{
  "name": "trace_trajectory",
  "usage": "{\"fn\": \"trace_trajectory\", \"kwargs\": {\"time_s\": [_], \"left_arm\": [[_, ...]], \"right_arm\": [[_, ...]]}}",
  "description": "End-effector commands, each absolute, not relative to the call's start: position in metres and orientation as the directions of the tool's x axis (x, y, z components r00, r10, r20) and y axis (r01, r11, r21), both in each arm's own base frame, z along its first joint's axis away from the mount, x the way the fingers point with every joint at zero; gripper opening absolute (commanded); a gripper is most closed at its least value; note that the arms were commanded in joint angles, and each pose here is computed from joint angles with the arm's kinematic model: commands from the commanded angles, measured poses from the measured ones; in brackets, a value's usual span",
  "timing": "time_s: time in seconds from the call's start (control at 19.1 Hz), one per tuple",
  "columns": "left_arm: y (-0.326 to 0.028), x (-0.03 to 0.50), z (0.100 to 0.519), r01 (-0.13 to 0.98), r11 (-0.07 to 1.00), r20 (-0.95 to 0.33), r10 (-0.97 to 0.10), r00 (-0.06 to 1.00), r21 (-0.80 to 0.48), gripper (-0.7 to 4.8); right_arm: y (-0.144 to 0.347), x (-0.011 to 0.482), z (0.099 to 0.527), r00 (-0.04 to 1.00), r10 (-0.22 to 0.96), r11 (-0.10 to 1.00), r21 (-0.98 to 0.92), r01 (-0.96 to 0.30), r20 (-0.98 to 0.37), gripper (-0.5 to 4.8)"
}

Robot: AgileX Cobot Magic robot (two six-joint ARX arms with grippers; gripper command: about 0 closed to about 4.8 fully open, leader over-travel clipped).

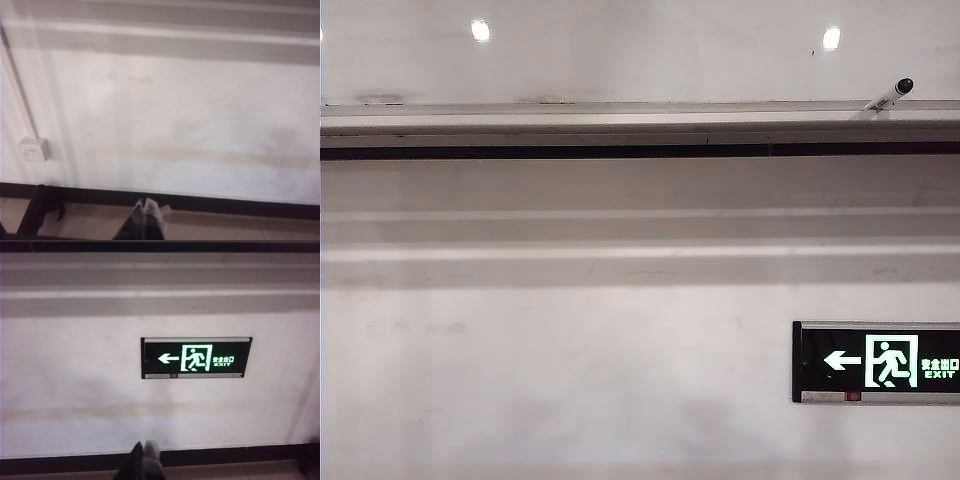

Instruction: Take a marker from the whiteboard tray, write "Hi!" on the whiteboard, and then put the marker back vertically into the whiteboard tray.

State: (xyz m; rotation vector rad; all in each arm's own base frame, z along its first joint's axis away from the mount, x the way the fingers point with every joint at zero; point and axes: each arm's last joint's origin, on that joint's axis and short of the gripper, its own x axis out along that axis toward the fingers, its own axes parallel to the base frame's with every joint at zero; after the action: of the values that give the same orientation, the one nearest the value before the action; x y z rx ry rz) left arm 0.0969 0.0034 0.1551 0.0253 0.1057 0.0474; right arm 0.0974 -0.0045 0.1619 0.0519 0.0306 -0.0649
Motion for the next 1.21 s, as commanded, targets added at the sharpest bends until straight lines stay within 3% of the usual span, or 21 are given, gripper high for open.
{"fn": "trace_trajectory", "kwargs": {"time_s": [0.05,0.31,0.58,0.73,1.21], "left_arm": [[0.003,0.097,0.159,-0.047,0.999,-0.067,0.049,0.997,0.028,-0.06],[0.003,0.097,0.159,-0.047,0.999,-0.067,0.049,0.997,0.028,-0.05],[0.003,0.094,0.18,-0.049,0.999,0.014,0.049,0.999,-0.006,-0.06],[0.002,0.081,0.221,-0.032,0.998,0.095,0.037,0.995,-0.055,-0.06],[-0.003,0.107,0.35,0.148,0.988,0.089,-0.145,0.986,-0.038,-0.06]], "right_arm": [[-0.005,0.097,0.164,0.998,-0.067,0.997,0.049,0.067,-0.012,-0.06],[-0.005,0.097,0.165,0.998,-0.066,0.997,0.049,0.067,-0.01,-0.06],[-0.005,0.086,0.208,0.99,-0.087,0.995,0.054,0.082,0.108,-0.06],[-0.006,0.074,0.242,0.982,-0.153,0.987,0.065,0.147,0.111,-0.06],[-0.006,0.08,0.331,0.98,-0.148,0.988,0.066,0.14,0.131,-0.06]]}}
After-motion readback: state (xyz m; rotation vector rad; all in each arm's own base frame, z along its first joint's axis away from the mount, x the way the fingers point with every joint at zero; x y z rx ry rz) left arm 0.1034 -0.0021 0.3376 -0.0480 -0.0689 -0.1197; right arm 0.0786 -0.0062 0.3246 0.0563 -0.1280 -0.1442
